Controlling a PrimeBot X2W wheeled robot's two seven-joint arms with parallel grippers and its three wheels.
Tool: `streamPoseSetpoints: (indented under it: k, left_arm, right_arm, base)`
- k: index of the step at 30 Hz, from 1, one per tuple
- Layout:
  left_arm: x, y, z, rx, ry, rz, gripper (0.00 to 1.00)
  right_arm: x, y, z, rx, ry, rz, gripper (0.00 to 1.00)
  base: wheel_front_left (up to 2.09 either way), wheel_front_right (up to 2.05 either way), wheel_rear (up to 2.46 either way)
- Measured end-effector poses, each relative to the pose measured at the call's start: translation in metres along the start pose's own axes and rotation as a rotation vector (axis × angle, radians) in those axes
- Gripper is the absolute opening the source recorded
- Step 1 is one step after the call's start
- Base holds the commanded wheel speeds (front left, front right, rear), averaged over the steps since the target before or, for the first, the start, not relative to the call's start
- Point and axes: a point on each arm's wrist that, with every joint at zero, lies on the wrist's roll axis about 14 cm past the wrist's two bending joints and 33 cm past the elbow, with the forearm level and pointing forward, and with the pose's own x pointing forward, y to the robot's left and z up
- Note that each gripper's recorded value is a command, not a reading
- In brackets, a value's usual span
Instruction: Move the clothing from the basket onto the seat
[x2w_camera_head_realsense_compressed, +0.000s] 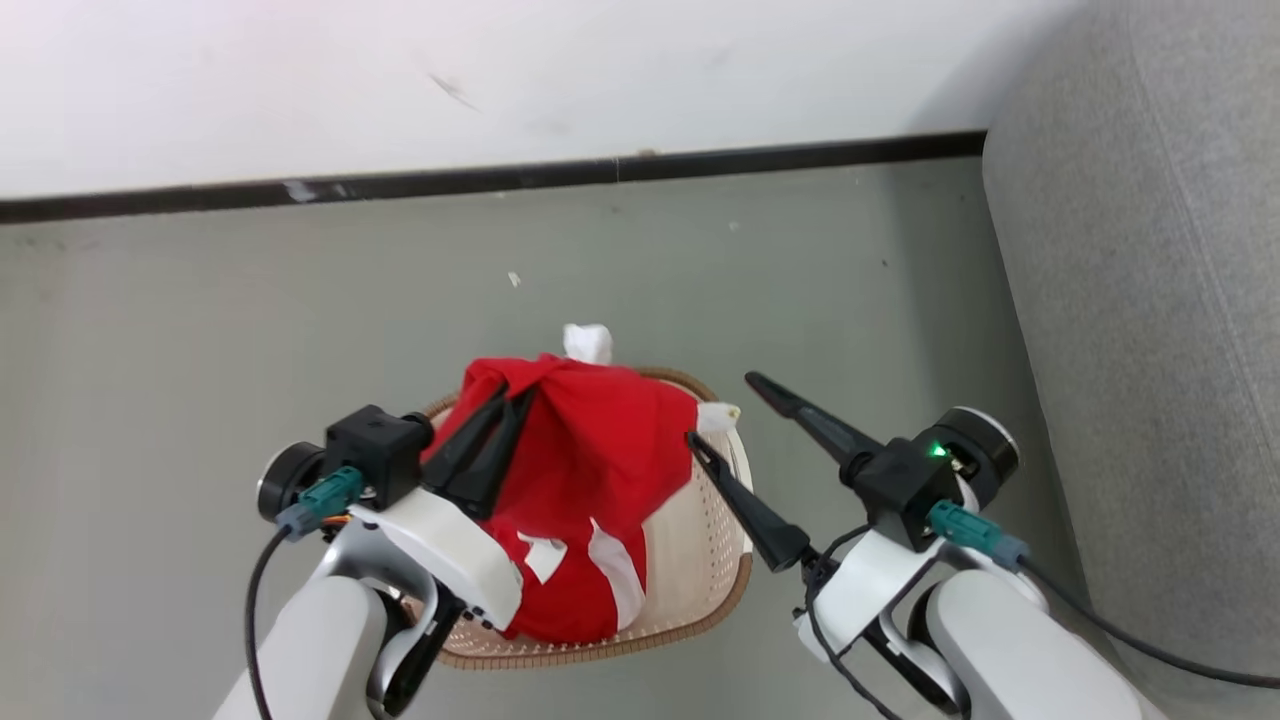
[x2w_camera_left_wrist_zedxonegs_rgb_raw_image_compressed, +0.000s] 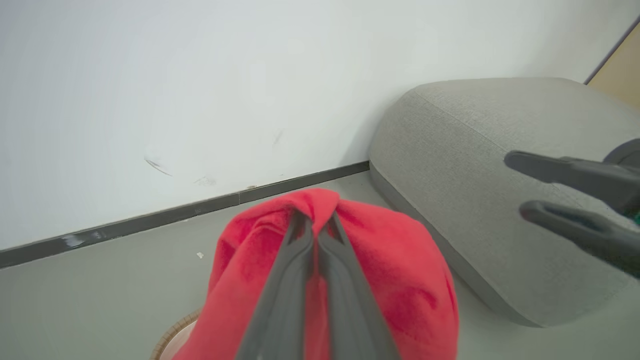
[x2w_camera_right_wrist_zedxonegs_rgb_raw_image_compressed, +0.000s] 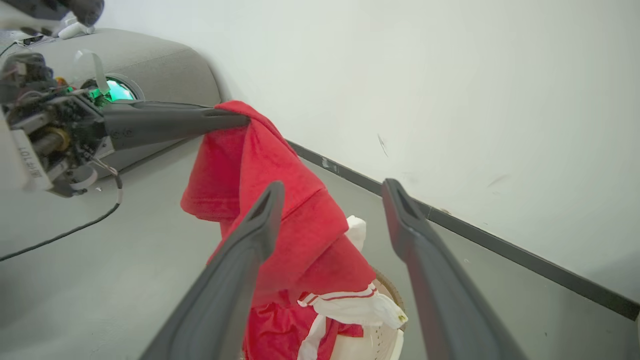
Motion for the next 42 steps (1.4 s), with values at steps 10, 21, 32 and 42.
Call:
streamPoseSetpoints:
  k: [10, 21, 32, 42]
  left_arm:
    - [-0.016, -0.041, 0.042, 0.075, -0.048, -0.095, 0.0]
    - [-0.042, -0.089, 0.064, 0.094, -0.066, -0.205, 0.0]
    - [-0.068, -0.122, 0.091, 0.105, -0.113, -0.295, 0.0]
    - [-0.086, -0.137, 0.118, 0.1, -0.18, -0.334, 0.0]
  right_arm:
    - [-0.005, 0.038, 0.024, -0.03, -0.039, 0.106, 1.0]
    - [-0.014, 0.061, 0.04, -0.059, -0.063, 0.169, 1.0]
    - [-0.021, 0.064, 0.04, -0.084, -0.049, 0.193, 1.0]
    - [-0.031, 0.081, 0.022, -0.011, 0.008, 0.225, 0.57]
  base:
    - [0.0, 0.0, 0.0]
    - [0.0, 0.0, 0.0]
    - [0.0, 0.0, 0.0]
    - [0.0, 0.0, 0.0]
